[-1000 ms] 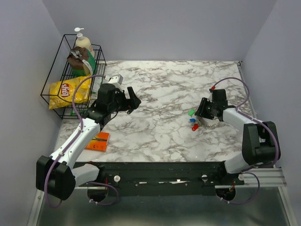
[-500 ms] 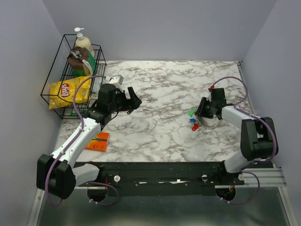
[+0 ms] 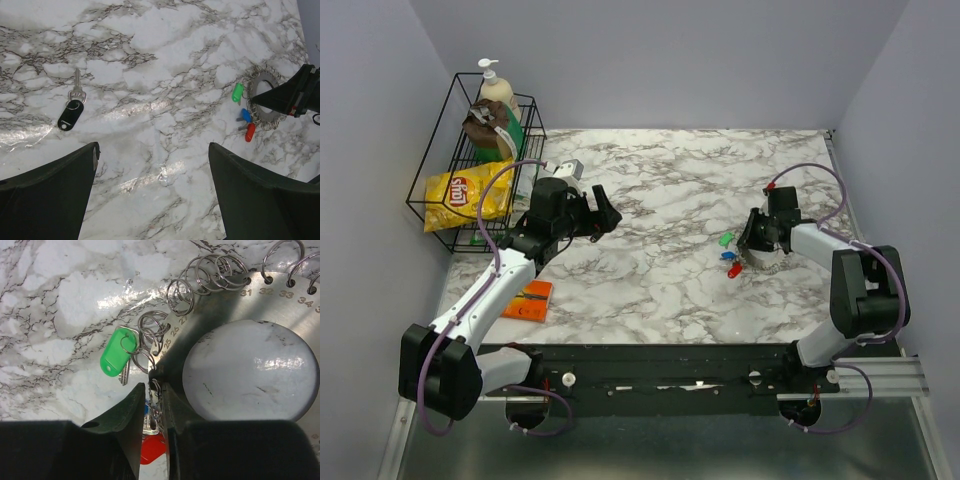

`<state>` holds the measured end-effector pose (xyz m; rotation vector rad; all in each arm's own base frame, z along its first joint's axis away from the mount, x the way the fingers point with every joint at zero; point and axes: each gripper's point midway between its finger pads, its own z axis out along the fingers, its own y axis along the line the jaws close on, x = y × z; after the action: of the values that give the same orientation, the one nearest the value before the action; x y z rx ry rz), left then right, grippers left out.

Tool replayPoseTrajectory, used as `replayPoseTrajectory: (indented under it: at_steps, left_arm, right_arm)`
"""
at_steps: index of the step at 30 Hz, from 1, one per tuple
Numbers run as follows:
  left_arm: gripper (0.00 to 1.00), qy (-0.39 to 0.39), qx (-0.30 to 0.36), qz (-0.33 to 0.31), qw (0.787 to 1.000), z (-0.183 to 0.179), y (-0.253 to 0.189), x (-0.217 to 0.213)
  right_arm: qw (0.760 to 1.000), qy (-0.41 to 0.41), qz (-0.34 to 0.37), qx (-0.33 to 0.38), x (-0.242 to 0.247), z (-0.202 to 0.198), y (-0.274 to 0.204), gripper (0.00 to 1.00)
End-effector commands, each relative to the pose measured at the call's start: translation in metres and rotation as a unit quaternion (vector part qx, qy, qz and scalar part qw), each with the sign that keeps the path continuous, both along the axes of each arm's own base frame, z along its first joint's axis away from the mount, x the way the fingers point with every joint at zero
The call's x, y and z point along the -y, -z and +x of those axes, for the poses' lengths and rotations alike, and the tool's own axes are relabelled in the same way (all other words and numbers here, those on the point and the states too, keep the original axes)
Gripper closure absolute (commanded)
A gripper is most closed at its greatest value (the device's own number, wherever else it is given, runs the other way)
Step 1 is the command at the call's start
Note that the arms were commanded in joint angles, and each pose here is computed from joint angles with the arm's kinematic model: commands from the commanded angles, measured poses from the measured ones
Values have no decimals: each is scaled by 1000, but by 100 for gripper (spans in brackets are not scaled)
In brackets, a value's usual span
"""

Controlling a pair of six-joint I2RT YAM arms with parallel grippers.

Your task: Put the keys on the keyring

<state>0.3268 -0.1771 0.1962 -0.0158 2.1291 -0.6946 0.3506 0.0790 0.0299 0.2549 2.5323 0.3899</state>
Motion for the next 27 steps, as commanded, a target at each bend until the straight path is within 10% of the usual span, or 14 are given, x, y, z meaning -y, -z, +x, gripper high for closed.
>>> replayPoseTrajectory:
  at_steps: [1,27]
  left_arm:
    - [1,11,5,-5,1000,-1,-3,3]
    - [1,11,11,-4,1000,-5,-8,1]
  right_arm:
    - [1000,1,-8,-17,2,-1,5,75]
    - [997,-64,38,-31,-33,-5,-6,99]
